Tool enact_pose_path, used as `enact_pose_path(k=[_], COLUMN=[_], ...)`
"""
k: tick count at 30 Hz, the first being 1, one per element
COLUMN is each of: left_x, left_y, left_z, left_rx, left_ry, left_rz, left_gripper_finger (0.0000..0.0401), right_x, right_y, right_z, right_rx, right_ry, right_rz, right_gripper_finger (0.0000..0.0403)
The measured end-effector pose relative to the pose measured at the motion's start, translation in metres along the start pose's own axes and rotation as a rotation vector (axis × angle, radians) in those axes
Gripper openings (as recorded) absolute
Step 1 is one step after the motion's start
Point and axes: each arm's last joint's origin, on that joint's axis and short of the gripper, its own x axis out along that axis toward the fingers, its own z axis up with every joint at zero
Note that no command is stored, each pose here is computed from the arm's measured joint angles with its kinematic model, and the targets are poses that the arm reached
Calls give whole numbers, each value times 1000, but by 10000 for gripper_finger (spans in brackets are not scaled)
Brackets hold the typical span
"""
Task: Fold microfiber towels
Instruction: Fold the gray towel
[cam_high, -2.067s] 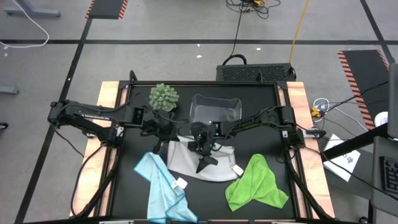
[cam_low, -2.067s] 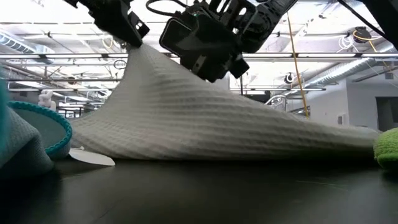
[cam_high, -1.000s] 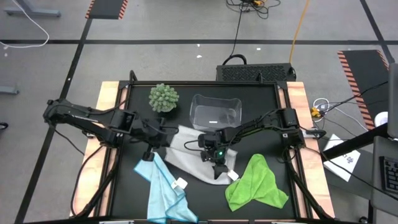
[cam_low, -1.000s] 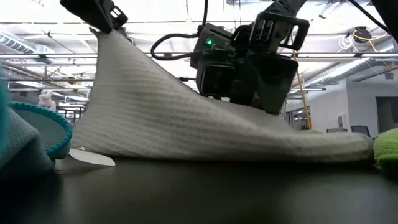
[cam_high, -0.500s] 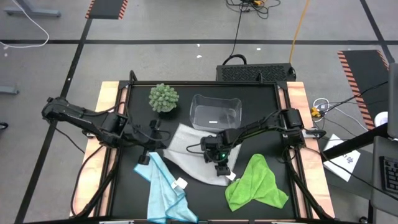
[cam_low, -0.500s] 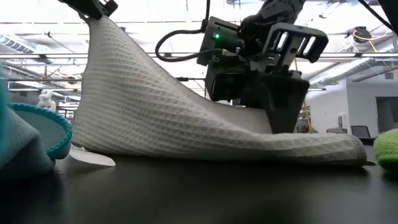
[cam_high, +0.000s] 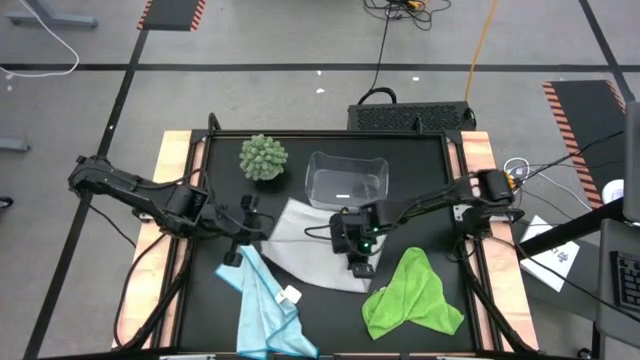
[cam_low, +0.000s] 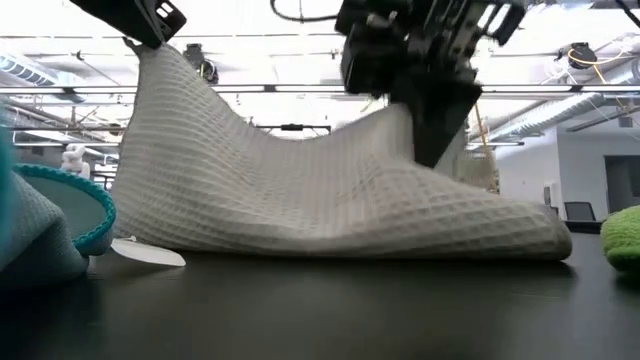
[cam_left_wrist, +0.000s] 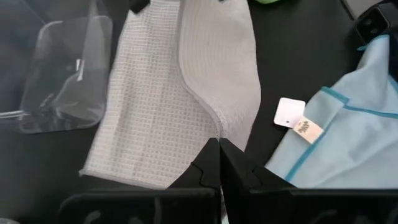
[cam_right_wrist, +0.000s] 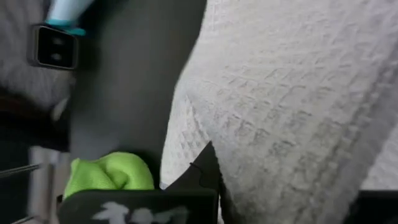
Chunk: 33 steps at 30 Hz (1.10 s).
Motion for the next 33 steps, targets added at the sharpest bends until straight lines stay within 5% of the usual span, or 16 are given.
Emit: enact_pose_path(k=[7,14,22,33], left_x=[-1,-4,-5,10], left_y=[4,14,41,75], left_z=[0,-1,-2,-5], left_rx=[22,-5,-25,-39], left_ry=[-3,-9,-5,55], left_rz=[38,71,149,226], left_gripper_finger=[0,0,0,0], right_x=[-38,-31,-9,-21], right_y=[27,44,17,-19], right_z=[-12,-17,-43,-58], right_rx=[48,80,226,296], right_ry=[-48,-34,33,44], right_rz=[-115,-89,-135,-176], right_gripper_finger=[0,0,0,0])
